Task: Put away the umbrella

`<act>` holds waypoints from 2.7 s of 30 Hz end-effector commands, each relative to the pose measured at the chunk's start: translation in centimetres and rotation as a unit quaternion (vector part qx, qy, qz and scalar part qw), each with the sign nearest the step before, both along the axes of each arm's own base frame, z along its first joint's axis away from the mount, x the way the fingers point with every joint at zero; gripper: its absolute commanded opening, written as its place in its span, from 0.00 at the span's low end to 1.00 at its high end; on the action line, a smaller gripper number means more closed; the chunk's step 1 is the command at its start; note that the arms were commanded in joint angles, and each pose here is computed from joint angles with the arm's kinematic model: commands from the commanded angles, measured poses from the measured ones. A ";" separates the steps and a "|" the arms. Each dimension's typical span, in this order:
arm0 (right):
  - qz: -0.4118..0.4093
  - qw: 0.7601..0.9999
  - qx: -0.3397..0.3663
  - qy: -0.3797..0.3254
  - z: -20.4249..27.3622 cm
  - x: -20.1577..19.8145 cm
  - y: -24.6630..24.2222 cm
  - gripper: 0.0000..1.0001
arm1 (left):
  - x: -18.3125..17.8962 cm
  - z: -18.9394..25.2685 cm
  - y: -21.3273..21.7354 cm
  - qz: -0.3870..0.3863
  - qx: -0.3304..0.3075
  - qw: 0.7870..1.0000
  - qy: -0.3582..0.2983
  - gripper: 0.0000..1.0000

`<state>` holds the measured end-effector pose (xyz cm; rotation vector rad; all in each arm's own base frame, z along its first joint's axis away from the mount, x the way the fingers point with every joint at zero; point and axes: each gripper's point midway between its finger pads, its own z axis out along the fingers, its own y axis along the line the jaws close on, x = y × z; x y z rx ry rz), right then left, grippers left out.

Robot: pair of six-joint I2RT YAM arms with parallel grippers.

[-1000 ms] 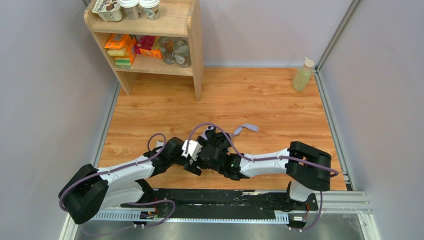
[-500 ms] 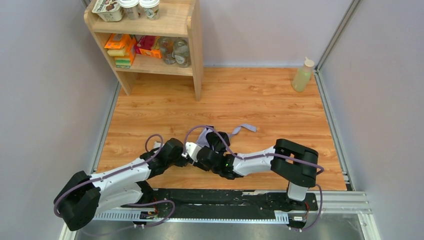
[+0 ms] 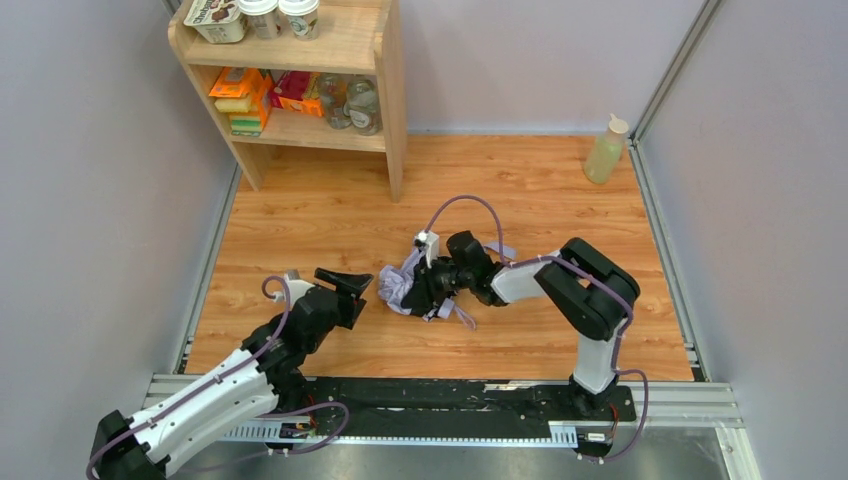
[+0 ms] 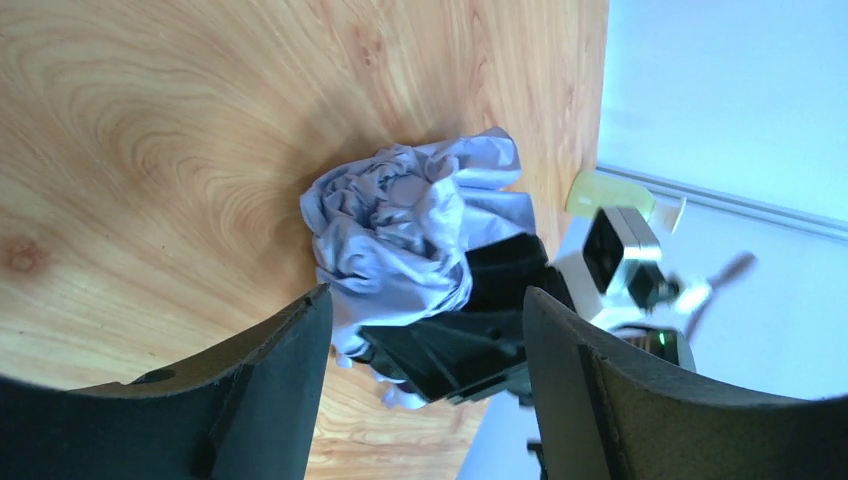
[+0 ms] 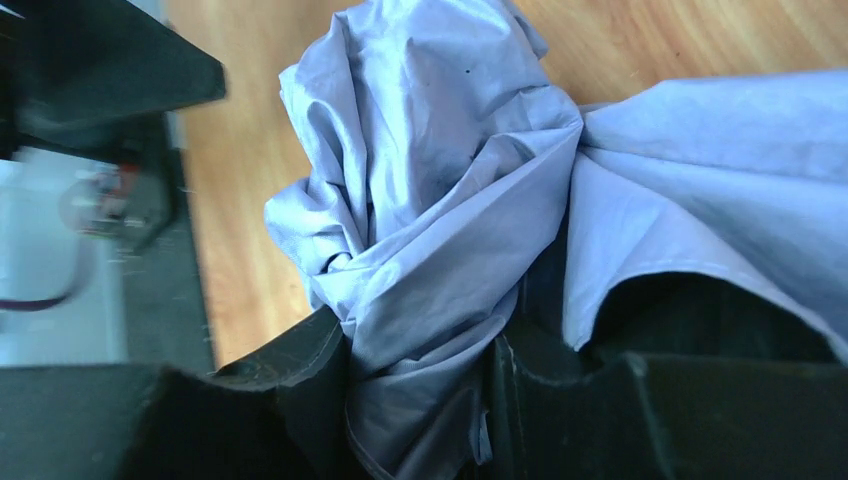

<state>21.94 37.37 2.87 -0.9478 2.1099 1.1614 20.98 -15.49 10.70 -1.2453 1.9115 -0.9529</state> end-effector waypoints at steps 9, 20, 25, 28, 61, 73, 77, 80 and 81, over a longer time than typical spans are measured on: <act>-0.007 0.922 0.059 0.382 -3.4 -3.3 -3.2 0.00 | 3.1 1.3 -6.5 -0.073 -0.043 0.996 -0.035 0.76; -0.001 0.937 0.028 0.348 -3.4 -2.6 -3.2 0.00 | 2.8 -5.4 -8.1 -0.045 -0.042 0.989 0.131 0.77; 0.023 0.953 -0.007 0.301 -3.2 -3.1 -3.0 0.00 | 0.4 -11.2 -7.0 -0.068 0.015 0.960 0.273 0.77; 0.051 0.964 -0.023 0.258 -2.8 -3.7 -2.4 0.00 | -0.7 -13.7 -5.4 -0.051 0.062 0.944 0.319 0.74; -0.087 0.870 -0.281 -0.396 3.4 -0.5 -2.7 0.96 | -3.3 -12.1 -3.4 -0.058 0.097 0.935 0.335 0.00; -0.098 0.921 -0.301 -0.229 -4.3 -4.1 -6.0 0.00 | -2.6 -9.3 -2.4 -0.046 0.093 0.954 0.281 0.00; -0.068 0.965 -0.210 -0.140 -4.3 -5.1 -4.9 0.00 | -0.9 -6.2 -0.9 -0.030 0.110 0.973 0.201 0.42; -0.032 0.990 -0.131 -0.036 -3.6 -5.4 -4.2 0.00 | -0.3 -4.1 1.1 -0.006 0.132 0.979 0.156 0.75; -0.023 0.993 -0.115 -0.009 -3.4 -5.6 -4.0 0.00 | -0.1 -3.1 1.7 0.003 0.131 0.982 0.134 0.75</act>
